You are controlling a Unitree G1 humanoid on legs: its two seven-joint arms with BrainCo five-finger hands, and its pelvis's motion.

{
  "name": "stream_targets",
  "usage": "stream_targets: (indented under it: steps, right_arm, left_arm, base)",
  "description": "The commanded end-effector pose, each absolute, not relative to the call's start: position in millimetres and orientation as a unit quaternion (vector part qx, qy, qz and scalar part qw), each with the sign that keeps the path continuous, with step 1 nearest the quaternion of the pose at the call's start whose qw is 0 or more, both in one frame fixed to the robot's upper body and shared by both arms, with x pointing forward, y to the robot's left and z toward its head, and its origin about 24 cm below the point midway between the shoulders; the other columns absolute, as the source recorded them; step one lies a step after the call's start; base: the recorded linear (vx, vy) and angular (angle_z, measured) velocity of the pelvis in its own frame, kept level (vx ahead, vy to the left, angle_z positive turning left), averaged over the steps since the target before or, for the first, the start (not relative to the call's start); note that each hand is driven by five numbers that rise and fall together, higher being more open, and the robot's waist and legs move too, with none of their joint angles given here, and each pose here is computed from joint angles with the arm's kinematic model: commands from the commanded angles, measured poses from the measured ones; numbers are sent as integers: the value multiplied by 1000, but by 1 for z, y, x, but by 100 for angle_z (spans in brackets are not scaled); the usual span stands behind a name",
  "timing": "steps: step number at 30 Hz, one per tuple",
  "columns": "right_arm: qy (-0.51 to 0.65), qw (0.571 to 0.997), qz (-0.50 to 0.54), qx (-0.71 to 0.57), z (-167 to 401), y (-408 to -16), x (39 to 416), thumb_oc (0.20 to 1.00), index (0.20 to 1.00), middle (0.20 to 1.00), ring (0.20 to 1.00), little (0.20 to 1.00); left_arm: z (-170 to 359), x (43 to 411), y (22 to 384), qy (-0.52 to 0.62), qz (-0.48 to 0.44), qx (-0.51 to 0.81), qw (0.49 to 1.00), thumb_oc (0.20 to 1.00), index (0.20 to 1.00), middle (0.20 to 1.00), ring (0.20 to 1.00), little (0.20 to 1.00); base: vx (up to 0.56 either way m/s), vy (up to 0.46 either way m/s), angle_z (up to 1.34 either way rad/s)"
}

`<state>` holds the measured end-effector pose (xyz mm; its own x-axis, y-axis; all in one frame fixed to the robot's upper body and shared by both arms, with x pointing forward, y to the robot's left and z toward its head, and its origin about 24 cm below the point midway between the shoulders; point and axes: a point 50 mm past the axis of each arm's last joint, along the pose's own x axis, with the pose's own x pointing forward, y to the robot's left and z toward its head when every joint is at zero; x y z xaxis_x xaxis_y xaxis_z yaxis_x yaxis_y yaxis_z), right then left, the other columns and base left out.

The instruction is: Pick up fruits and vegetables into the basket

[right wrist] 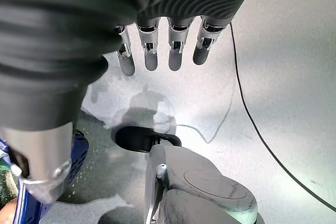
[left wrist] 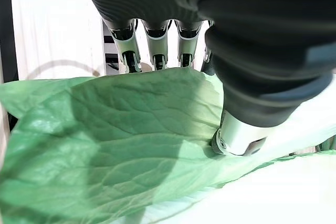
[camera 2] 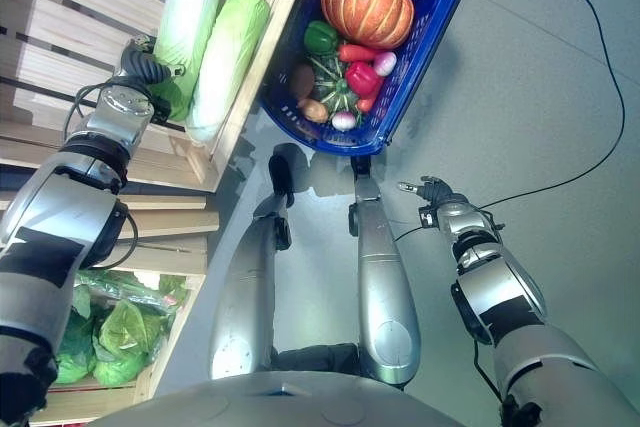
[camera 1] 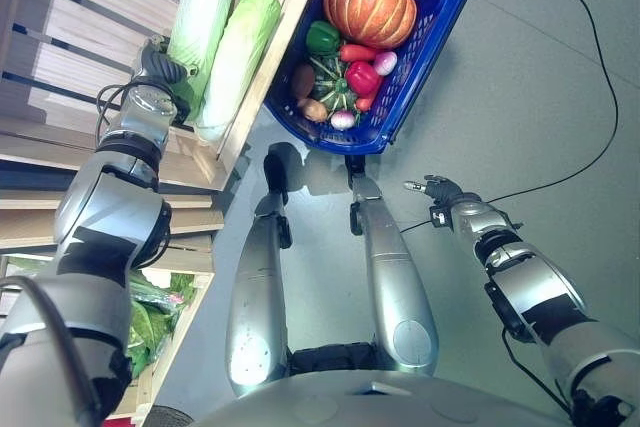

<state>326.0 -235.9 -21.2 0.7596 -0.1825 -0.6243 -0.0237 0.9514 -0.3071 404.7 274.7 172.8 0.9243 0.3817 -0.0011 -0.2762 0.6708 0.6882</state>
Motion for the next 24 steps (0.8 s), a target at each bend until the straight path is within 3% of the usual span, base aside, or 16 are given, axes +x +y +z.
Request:
stream_targets:
  steps: [1,9,10,11,12,24]
  right_arm:
    - [373,912,-52,-161,-33,-248,311,1000,1000,1000,1000,1000]
    - [374,912,-52,-161,-33,-248,312,1000,1000,1000,1000,1000]
    - [374,912,-52,-161,-33,-248,312,1000,1000,1000,1000,1000]
    - [374,912,-52,-161,-33,-248,312,1000,1000,1000,1000,1000]
    - [374,912,-51,-161,-32,-248,312,1000,1000,1000,1000,1000]
    - [374,913,-47,-155,-35,-239,313,1000,1000,1000,1000,1000]
  left_arm:
    - [127,396,271,152,144,341,916,200,200,200,200,200]
    - [124,395,269,147,150,340,917,200,200,200,200,200]
    - [125,396,269,138,159,339,917,589,589,589,589,589]
    - [126,396,269,136,161,339,917,589,589,589,589,589]
    - [128,396,269,133,166,339,916,1000,1000,1000,1000,1000]
    - [126,398,260,120,168,383,900,1000,1000,1000,1000,1000]
  base:
    - [0,0,0]
    - [0,0,0]
    - [0,0,0]
    - [0,0,0]
    - [0,0,0]
    - [0,0,0]
